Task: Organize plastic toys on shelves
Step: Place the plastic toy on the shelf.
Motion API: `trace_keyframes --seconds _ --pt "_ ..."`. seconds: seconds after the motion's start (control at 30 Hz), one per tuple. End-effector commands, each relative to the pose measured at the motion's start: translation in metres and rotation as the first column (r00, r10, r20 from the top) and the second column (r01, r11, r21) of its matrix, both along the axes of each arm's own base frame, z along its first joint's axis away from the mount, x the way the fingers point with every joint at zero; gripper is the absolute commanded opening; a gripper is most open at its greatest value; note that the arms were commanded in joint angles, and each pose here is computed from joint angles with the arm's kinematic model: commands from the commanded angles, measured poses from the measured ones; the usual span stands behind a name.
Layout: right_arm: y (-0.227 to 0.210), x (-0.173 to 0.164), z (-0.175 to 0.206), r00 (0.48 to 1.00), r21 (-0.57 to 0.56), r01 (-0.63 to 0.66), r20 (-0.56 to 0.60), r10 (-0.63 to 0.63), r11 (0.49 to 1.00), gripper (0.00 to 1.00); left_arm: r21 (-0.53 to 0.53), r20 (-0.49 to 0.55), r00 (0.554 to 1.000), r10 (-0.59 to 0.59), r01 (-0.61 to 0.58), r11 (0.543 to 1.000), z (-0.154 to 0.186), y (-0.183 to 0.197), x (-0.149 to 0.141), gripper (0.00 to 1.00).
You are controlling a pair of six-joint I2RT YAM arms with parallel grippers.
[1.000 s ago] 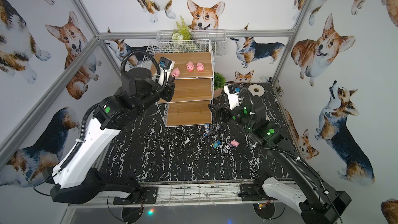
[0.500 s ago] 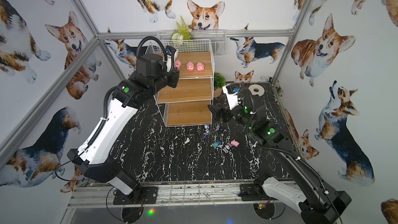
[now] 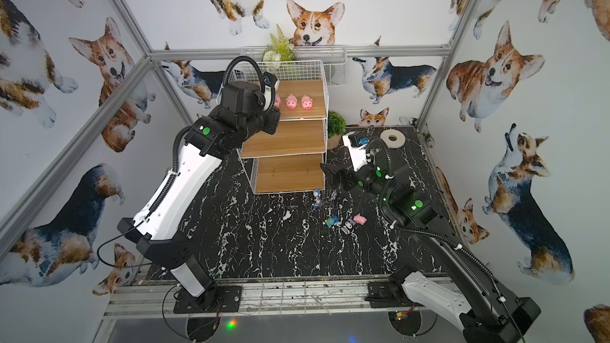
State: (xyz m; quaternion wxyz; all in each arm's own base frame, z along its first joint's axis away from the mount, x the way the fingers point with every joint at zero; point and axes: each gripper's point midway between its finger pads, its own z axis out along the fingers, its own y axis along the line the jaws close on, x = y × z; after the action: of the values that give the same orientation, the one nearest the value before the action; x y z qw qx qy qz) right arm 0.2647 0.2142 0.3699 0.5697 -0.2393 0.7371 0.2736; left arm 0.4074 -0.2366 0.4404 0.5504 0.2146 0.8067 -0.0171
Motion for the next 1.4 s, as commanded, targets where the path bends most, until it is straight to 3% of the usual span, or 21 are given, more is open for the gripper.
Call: trace_keyframes --seconds 0.0,0.43,0.53,1.0,1.13,1.37 --pt "-0.001 0.0 0.008 0.999 0.006 0.001 0.043 -0.001 1.0 1.0 0.015 -0.01 1.0 0.012 -0.012 1.0 -0.002 0.003 0.001 0.19" --pt "-0.006 0.001 0.007 0.999 0.013 0.024 0.047 -0.025 1.0 1.0 0.006 -0.009 1.0 0.016 -0.016 1.0 -0.001 0.001 0.003 0.26" --pt "-0.006 0.001 0.006 0.999 0.012 0.027 0.046 -0.027 1.0 1.0 -0.006 -0.008 1.0 0.009 -0.009 1.0 0.002 0.001 0.0 0.31" --pt "-0.006 0.002 0.004 0.999 0.017 0.033 0.036 -0.034 0.999 1.0 -0.074 -0.008 1.0 -0.025 0.025 0.997 0.015 0.006 -0.021 0.36" --pt "-0.006 0.003 0.003 0.999 0.019 0.034 0.031 -0.034 0.999 1.0 -0.088 0.027 1.0 0.006 -0.003 0.996 0.028 0.019 -0.029 0.37" --pt "-0.006 0.002 0.003 0.999 0.025 0.032 0.026 -0.033 0.999 1.0 -0.056 0.044 0.996 0.083 -0.081 0.995 0.032 0.036 -0.016 0.37"
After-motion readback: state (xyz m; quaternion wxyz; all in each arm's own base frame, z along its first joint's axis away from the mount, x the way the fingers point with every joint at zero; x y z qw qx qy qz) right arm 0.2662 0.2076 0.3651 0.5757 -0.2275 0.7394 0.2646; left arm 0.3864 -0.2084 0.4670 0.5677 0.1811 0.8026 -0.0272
